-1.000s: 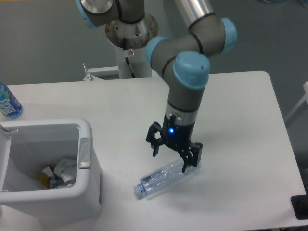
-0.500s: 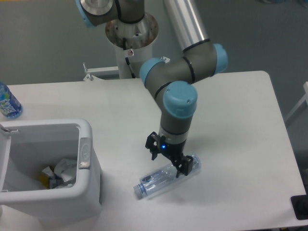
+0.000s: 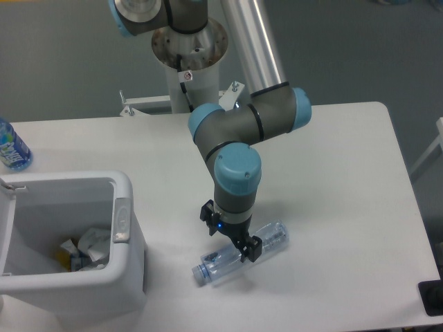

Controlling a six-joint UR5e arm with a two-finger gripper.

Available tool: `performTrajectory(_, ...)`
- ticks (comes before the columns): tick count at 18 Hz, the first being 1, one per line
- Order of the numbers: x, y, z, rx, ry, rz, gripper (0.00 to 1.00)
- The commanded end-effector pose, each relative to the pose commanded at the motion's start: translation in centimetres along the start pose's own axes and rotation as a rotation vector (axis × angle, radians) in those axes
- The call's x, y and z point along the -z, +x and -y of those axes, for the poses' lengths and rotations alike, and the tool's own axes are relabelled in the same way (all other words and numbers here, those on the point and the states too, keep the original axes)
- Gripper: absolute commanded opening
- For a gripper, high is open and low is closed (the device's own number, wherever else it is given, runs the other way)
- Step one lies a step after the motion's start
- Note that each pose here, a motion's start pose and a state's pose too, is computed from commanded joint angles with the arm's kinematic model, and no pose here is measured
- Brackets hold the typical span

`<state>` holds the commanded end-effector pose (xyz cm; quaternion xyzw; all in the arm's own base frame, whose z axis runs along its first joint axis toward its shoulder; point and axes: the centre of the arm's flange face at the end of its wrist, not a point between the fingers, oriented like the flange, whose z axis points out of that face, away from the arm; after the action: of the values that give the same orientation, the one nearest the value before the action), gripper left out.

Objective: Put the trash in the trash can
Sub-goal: 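Close the gripper around the bottle's middle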

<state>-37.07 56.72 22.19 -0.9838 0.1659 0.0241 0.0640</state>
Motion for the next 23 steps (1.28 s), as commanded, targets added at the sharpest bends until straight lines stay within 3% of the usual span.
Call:
performTrajectory(8,-2.9,-0.1,0.3,-0.009,-0.019,0.012,1.00)
performTrajectory(23,-4.6,0.4,0.6,-0.017,-0.039,0.002,1.00)
